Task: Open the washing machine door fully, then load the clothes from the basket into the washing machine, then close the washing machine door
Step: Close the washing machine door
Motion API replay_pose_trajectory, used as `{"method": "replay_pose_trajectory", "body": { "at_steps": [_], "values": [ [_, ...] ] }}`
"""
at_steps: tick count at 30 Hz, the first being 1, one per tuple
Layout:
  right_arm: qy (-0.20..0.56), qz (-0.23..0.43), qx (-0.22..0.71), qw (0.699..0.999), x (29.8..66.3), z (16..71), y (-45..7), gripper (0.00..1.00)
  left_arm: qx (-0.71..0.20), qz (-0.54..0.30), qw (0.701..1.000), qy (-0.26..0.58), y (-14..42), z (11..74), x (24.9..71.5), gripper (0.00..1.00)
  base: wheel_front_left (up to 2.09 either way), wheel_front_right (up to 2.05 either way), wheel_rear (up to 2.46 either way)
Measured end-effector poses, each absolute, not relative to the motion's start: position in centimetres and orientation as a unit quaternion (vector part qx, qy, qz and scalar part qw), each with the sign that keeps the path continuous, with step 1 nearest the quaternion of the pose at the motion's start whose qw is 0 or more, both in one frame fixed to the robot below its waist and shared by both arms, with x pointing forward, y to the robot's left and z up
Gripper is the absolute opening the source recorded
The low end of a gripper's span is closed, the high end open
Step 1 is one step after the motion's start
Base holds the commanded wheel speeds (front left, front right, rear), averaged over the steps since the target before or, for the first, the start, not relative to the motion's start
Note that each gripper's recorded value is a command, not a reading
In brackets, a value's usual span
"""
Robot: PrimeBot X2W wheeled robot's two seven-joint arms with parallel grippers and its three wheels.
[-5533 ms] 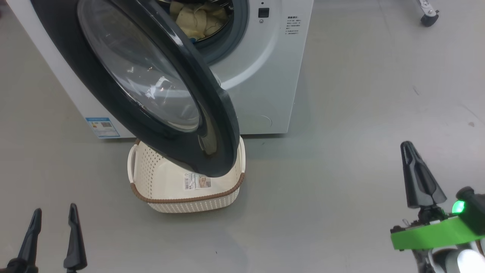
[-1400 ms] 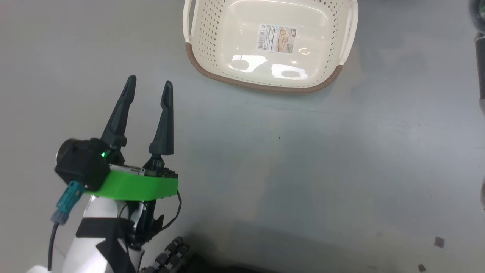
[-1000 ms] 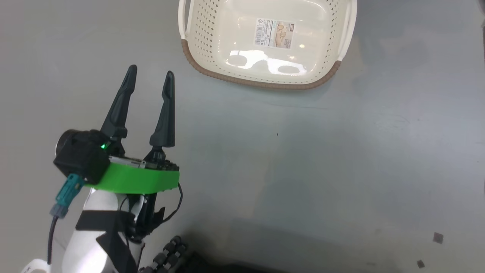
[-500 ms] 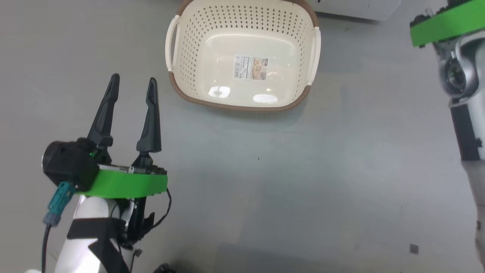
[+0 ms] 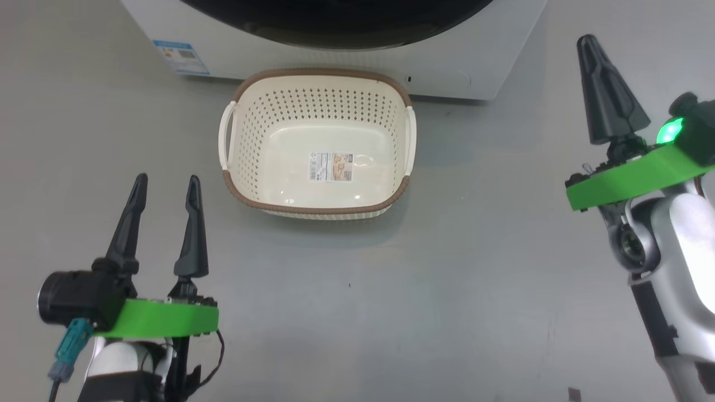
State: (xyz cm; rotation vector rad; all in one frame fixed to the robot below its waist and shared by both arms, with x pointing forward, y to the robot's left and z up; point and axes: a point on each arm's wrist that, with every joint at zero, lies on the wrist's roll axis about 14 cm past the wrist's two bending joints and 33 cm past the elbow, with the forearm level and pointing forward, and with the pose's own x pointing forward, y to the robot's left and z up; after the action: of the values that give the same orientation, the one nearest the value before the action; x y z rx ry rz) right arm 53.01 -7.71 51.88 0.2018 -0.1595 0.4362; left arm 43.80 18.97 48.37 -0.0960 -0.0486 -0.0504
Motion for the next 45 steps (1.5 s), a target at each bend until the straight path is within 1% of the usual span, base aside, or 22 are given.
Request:
{"method": "replay_pose_trajectory", "body": {
  "at_steps": [11, 18, 19, 20, 21, 22, 23, 24, 29, 34, 41, 45],
  "values": [
    [-0.082, 0.180, 0.101, 0.975, 46.6, 53.4, -10.3, 0.00, -0.046, -0.031, 0.998, -0.042, 18.5, 50.1, 41.2, 1.00, 0.00, 0.00, 0.00],
    [-0.075, 0.141, 0.094, 0.983, 42.7, 53.3, -12.8, 0.00, -0.040, -0.020, 0.998, -0.041, 19.0, 50.4, 38.7, 1.00, 0.00, 0.00, 0.00],
    [-0.072, 0.137, 0.096, 0.983, 42.1, 53.1, -12.9, 0.05, -0.039, -0.021, 0.998, -0.040, 19.0, 50.4, 38.4, 1.00, 0.00, 0.00, 0.00],
    [-0.069, 0.131, 0.096, 0.984, 41.5, 52.9, -13.2, 0.24, -0.038, -0.021, 0.998, -0.039, 19.0, 50.4, 38.1, 1.00, 0.00, 0.00, 0.00],
    [-0.067, 0.122, 0.098, 0.985, 41.0, 52.7, -13.6, 0.40, -0.037, -0.022, 0.998, -0.038, 19.0, 50.3, 37.9, 1.00, 0.00, 0.00, 0.00],
    [-0.064, 0.117, 0.094, 0.987, 40.5, 52.6, -14.0, 0.59, -0.037, -0.023, 0.998, -0.038, 18.9, 50.3, 37.7, 1.00, 0.00, 0.00, 0.00],
    [-0.063, 0.110, 0.089, 0.988, 40.0, 52.5, -14.4, 0.94, -0.036, -0.023, 0.998, -0.038, 18.9, 50.4, 37.6, 1.00, 0.00, 0.00, 0.00],
    [-0.064, 0.102, 0.087, 0.989, 39.6, 52.5, -14.8, 1.00, -0.036, -0.019, 0.998, -0.040, 19.0, 50.5, 37.4, 1.00, 0.00, 0.00, 0.00],
    [-0.070, 0.066, 0.085, 0.992, 37.9, 52.7, -16.7, 1.00, -0.033, -0.014, 0.999, -0.036, 19.1, 50.3, 36.6, 1.00, 0.00, 0.00, 0.00],
    [-0.056, 0.036, 0.082, 0.994, 36.4, 51.6, -18.2, 1.00, -0.031, -0.011, 0.999, -0.033, 19.2, 50.2, 36.0, 1.00, 0.00, 0.00, 0.00],
    [-0.052, 0.023, 0.073, 0.996, 36.2, 51.3, -19.0, 1.00, -0.030, -0.009, 0.999, -0.036, 19.3, 50.4, 35.9, 1.00, 0.00, 0.00, 0.00],
    [-0.053, 0.021, 0.075, 0.996, 36.2, 51.4, -19.0, 1.00, -0.014, 0.002, 0.999, -0.034, 19.8, 50.3, 35.7, 1.00, 0.00, 0.00, 0.00]
  ]
}}
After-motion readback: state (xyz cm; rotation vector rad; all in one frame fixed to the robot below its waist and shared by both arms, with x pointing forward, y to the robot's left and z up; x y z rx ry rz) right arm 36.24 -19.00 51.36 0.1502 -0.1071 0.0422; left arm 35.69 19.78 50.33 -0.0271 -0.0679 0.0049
